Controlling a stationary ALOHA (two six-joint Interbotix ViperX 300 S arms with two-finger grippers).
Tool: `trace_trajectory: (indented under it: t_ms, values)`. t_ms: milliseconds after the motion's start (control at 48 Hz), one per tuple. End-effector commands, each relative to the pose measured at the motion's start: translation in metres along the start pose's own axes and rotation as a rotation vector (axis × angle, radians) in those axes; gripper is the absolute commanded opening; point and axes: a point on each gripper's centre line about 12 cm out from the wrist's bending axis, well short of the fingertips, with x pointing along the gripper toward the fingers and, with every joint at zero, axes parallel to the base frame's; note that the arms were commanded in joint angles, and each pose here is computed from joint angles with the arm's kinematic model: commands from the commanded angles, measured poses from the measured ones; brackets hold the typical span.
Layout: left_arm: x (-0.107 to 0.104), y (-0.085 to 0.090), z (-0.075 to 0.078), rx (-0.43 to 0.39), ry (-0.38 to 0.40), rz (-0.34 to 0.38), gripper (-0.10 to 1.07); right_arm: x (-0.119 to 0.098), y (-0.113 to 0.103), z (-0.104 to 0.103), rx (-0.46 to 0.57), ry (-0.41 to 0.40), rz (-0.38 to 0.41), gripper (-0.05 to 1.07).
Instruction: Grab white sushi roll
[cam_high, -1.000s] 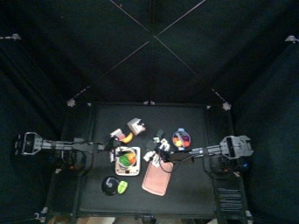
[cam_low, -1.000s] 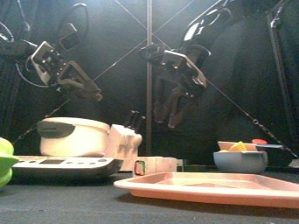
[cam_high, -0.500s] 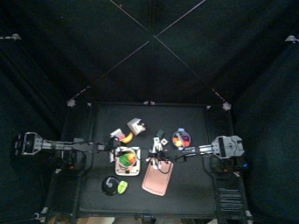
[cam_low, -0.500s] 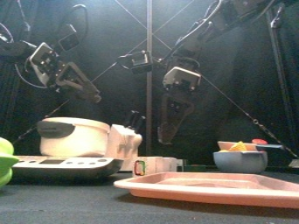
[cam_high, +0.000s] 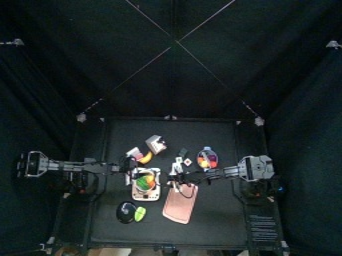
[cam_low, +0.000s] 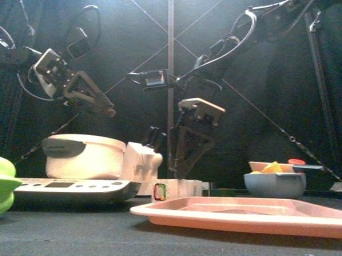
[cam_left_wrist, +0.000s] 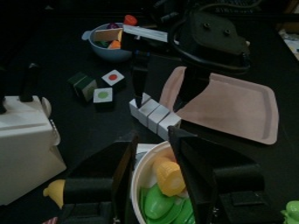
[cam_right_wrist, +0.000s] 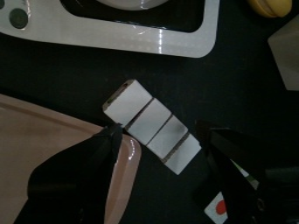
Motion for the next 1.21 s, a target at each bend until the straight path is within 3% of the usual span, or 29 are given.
trace_trajectory:
  t_ms: [0,500,729,938,1188]
  values:
    - [-0.001,0.003,0.009,-0.003,-0.032,0.01,0.76,-0.005,-0.007,0.006,0.011,-0.026,0.0,0.97]
    - [-0.019,0.01,0.009,-0.055,-0.072,0.049,0.76,0.02,-0.02,-0.007,0.053,0.012,0.007,0.96]
    - [-0.019,0.01,0.008,-0.055,-0.072,0.049,0.76,0.018,-0.023,-0.009,0.064,0.014,0.004,0.85]
    - [-0.019,0.01,0.009,-0.055,-0.075,0.049,0.76,0.002,-0.028,-0.001,0.075,-0.024,-0.006,0.72]
    - [-0.019,0.01,0.009,-0.055,-0.073,0.049,0.76,-0.031,-0.036,0.007,0.106,-0.095,-0.02,0.71]
